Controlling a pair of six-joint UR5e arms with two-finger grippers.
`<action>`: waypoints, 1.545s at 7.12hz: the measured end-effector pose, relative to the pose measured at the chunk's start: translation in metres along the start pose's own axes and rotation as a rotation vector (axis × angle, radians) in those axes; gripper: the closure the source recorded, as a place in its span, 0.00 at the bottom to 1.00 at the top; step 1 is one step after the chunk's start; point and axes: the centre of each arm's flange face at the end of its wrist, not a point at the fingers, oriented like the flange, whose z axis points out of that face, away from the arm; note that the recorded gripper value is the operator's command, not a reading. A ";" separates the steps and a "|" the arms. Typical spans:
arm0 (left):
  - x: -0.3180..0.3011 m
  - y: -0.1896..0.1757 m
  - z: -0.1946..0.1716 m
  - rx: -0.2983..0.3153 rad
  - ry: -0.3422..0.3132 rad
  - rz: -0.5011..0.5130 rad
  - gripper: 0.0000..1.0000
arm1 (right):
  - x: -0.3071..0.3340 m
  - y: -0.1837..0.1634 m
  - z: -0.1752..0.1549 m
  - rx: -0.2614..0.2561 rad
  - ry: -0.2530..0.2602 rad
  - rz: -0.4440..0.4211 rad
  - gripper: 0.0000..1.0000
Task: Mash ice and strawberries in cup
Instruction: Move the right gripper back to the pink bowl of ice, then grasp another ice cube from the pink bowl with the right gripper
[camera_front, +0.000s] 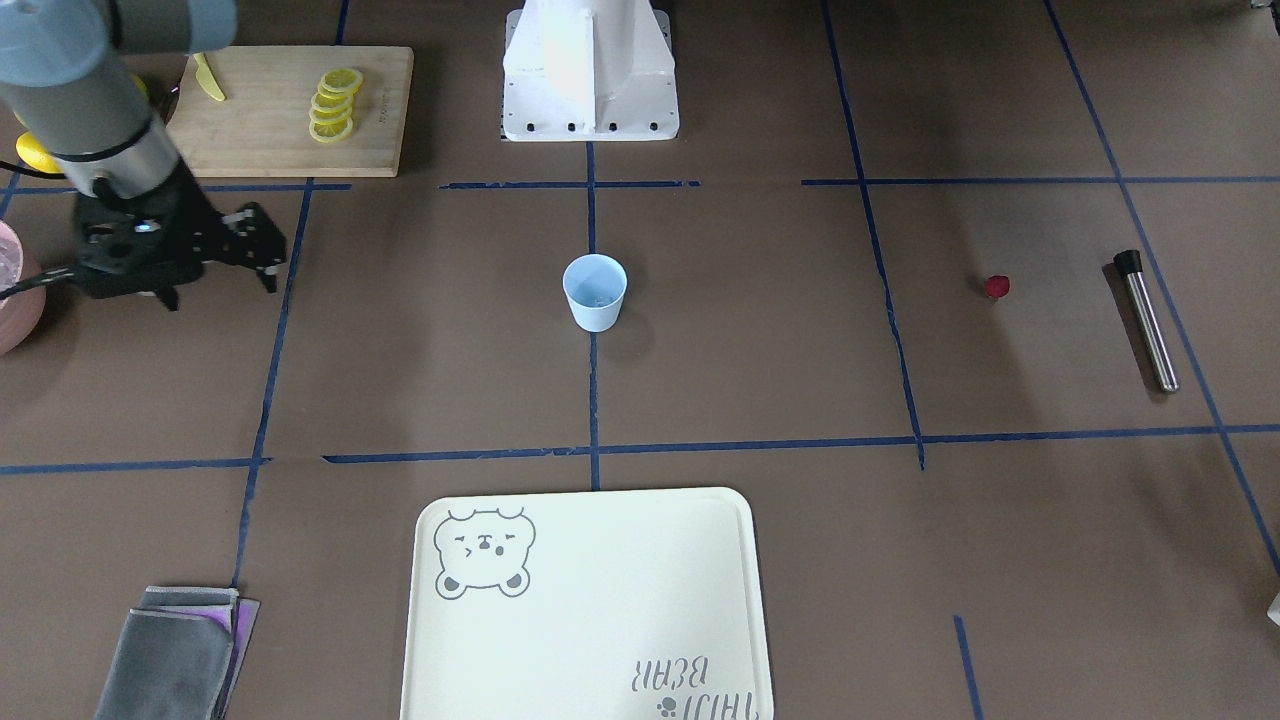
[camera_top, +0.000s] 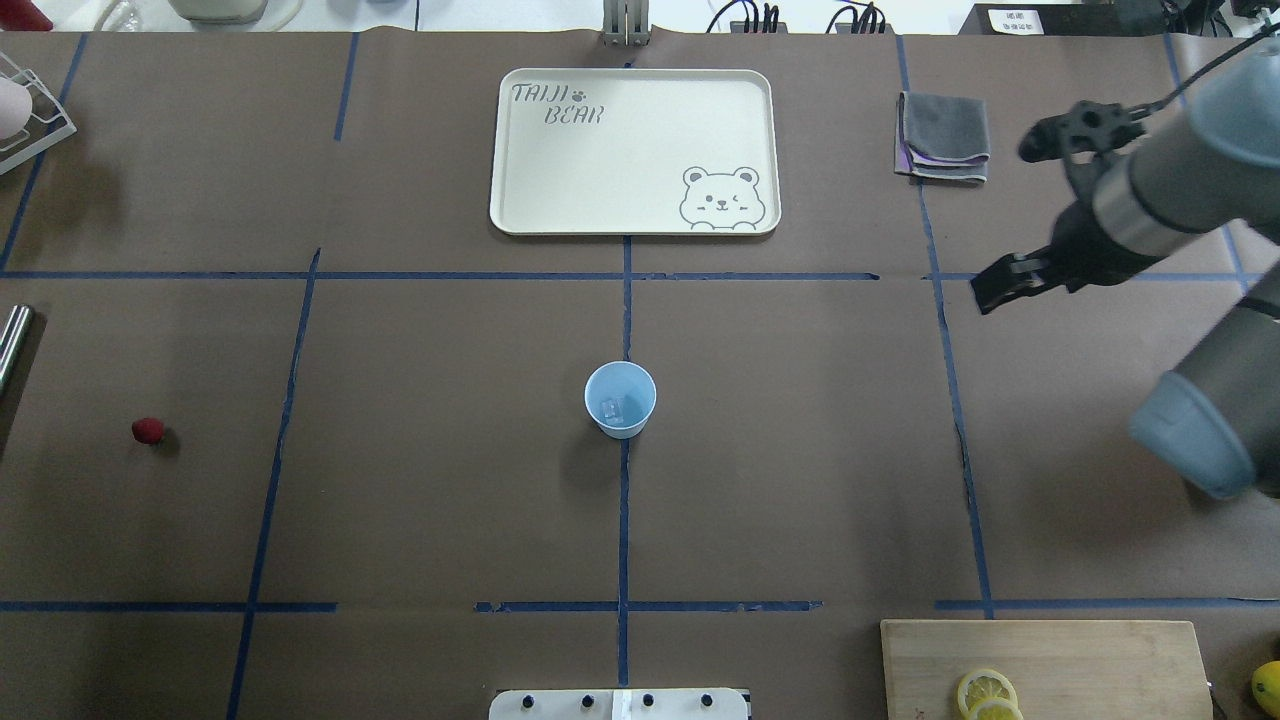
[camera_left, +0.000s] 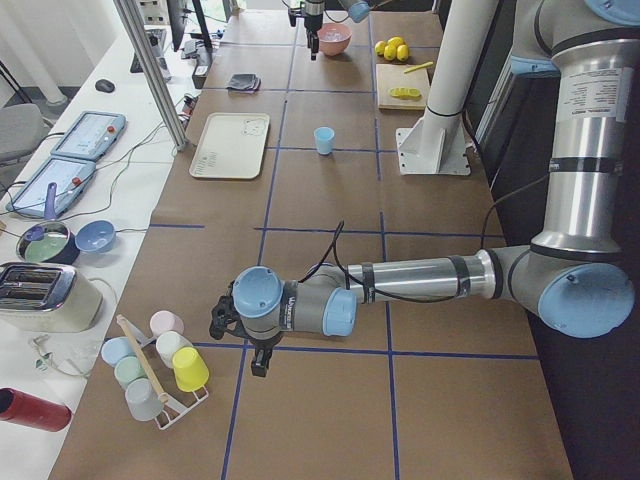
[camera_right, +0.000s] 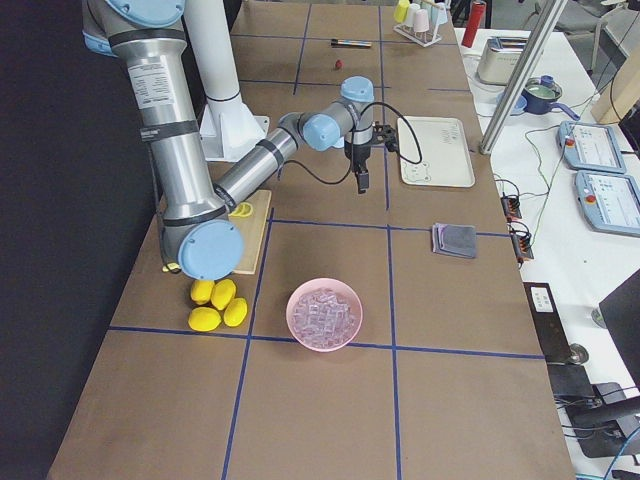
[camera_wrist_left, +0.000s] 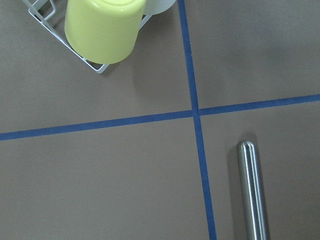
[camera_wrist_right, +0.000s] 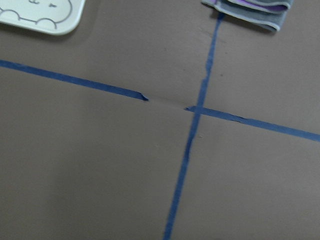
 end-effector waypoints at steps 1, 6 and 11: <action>0.000 0.000 0.000 0.000 0.001 0.000 0.00 | 0.061 0.024 -0.003 0.001 -0.017 -0.025 0.01; 0.001 0.000 -0.001 0.002 0.005 0.002 0.00 | 0.235 0.145 0.037 -0.057 0.007 -0.023 0.07; 0.002 0.000 -0.002 0.004 0.004 0.004 0.00 | 0.263 0.159 0.065 -0.075 0.030 0.050 0.14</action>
